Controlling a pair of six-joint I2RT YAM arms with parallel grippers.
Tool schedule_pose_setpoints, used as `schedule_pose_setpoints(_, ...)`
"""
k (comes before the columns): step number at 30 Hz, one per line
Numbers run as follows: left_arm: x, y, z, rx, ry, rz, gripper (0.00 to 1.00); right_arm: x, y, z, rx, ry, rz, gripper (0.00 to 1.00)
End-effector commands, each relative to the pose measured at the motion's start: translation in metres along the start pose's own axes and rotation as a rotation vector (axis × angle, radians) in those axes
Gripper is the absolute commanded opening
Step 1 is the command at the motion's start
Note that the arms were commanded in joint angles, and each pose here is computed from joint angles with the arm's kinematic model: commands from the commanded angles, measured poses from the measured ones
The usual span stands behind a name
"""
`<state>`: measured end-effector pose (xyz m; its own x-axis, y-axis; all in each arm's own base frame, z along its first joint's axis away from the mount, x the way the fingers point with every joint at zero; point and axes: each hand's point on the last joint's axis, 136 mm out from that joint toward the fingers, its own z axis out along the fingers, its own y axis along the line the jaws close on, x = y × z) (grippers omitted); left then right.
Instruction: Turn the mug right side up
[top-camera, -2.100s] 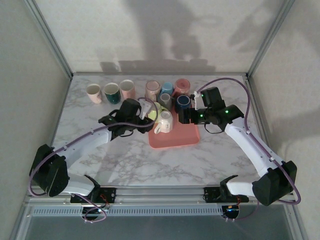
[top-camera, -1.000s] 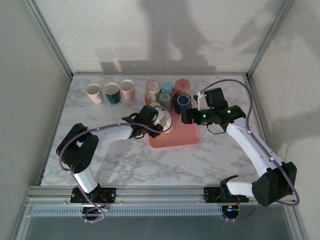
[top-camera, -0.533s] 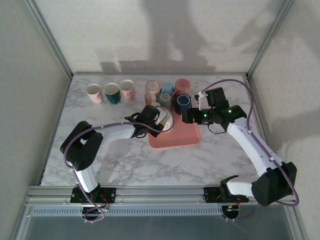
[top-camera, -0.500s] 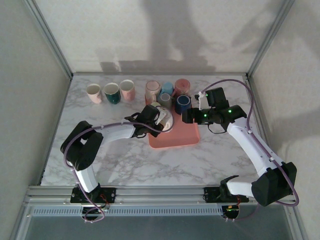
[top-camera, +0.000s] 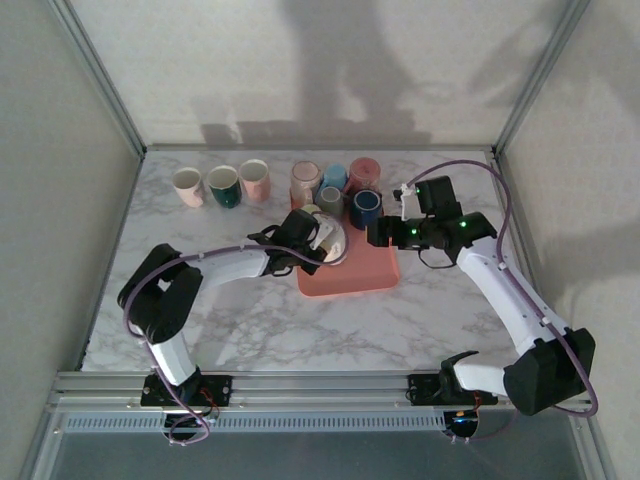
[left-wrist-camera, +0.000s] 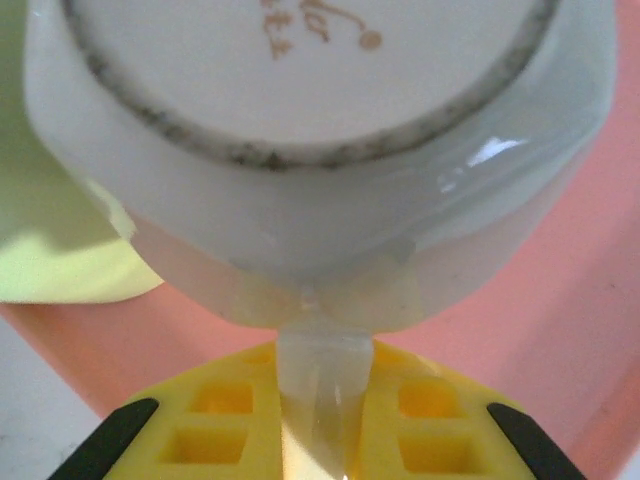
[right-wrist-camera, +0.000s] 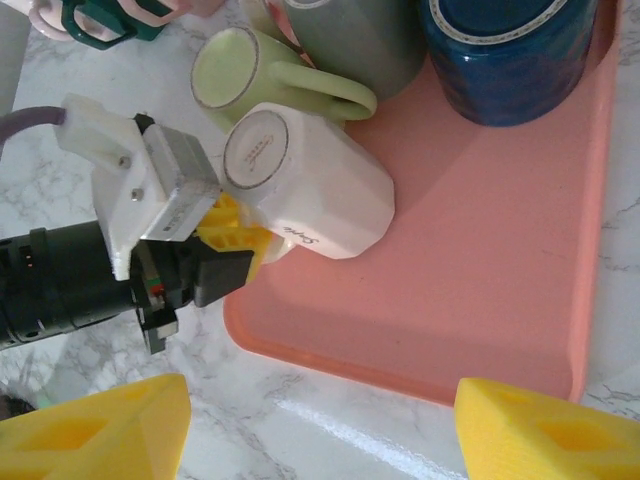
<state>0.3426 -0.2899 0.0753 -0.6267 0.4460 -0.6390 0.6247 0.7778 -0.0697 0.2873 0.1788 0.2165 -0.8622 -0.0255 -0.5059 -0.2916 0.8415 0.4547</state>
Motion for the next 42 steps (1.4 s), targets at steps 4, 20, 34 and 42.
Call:
schedule_pose_setpoints(4, -0.049, -0.026, -0.061, 0.136, -0.206, -0.058, 0.0, -0.002, 0.011, -0.01, -0.073, -0.029, -0.007, 0.71)
schedule_pose_setpoints(20, -0.094, -0.012, -0.191, 0.31, -0.609, -0.387, 0.0, -0.011, 0.079, -0.05, -0.508, -0.135, -0.063, 0.65)
schedule_pose_setpoints(34, -0.104, 0.004, -0.253, 0.497, -0.828, -0.577, 0.0, -0.02, 0.105, -0.05, -0.759, -0.168, 0.0, 0.61)
schedule_pose_setpoints(42, -0.102, 0.006, -0.258, 0.555, -0.84, -0.653, 0.0, -0.032, 0.121, -0.032, -0.781, -0.174, 0.016, 0.63)
